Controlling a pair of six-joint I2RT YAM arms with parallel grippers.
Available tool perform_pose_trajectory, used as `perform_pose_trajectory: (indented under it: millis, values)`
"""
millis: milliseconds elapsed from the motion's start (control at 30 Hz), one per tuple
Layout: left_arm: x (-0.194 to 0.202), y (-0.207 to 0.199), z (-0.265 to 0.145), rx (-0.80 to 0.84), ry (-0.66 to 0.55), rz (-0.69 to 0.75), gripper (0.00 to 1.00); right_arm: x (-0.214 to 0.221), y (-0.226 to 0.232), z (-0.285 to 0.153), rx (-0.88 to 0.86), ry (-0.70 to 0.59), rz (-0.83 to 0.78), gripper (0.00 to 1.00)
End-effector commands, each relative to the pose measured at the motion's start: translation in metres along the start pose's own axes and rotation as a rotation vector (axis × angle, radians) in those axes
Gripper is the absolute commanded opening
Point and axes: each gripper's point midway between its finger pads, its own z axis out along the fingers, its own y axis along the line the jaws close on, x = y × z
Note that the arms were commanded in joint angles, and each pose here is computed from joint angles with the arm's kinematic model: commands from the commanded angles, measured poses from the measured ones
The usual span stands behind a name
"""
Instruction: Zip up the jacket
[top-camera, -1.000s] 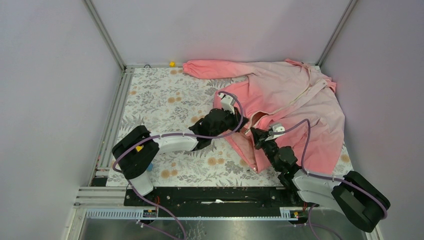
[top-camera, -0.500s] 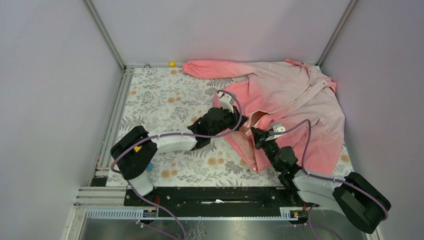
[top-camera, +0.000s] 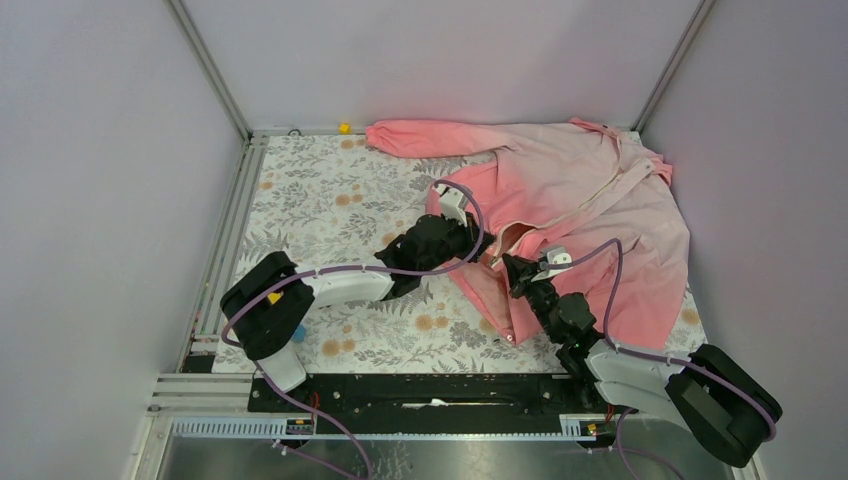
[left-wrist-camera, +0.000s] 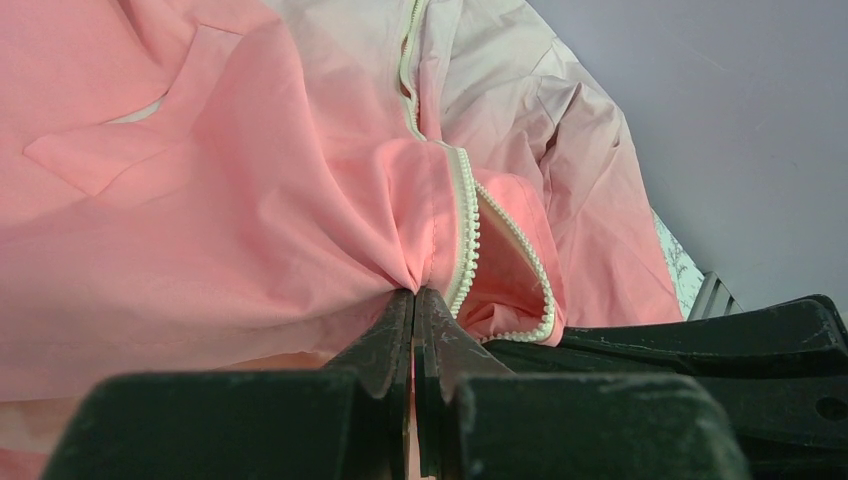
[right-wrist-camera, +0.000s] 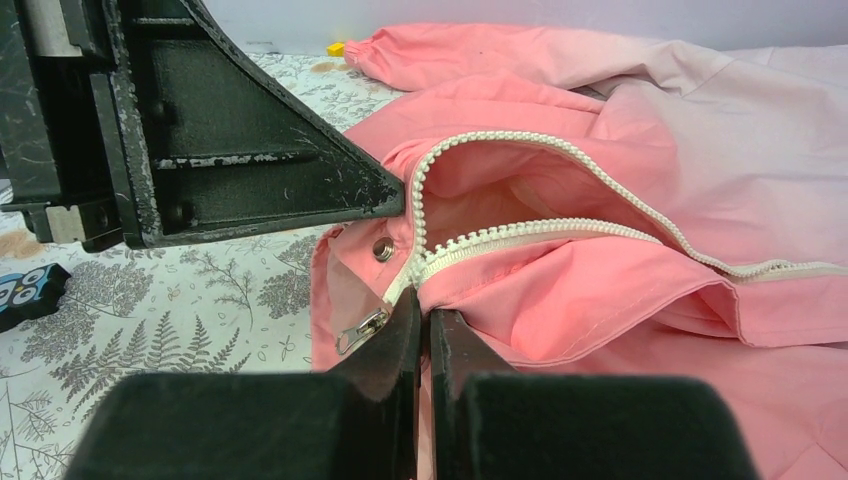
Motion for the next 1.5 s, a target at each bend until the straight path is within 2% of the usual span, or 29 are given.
perform_pose_trajectory:
  millis: [0, 933, 1133, 1467]
  values:
    - [-0.029, -0.019, -0.008, 0.060, -0.076, 0.012, 0.00, 0.021, -0.019, -0.022, 0.048, 0.016, -0.024, 0.00]
    - [-0.018, -0.019, -0.011, 0.084, -0.019, 0.043, 0.00, 0.018, -0.020, -0.022, 0.056, -0.003, -0.024, 0.00]
    - [-0.011, -0.023, -0.010, 0.100, 0.032, 0.037, 0.00, 0.017, -0.022, -0.019, 0.066, -0.005, -0.039, 0.00]
    - [-0.008, -0.025, -0.010, 0.105, 0.211, 0.010, 0.00, 0.012, -0.011, -0.020, 0.002, -0.026, -0.044, 0.00]
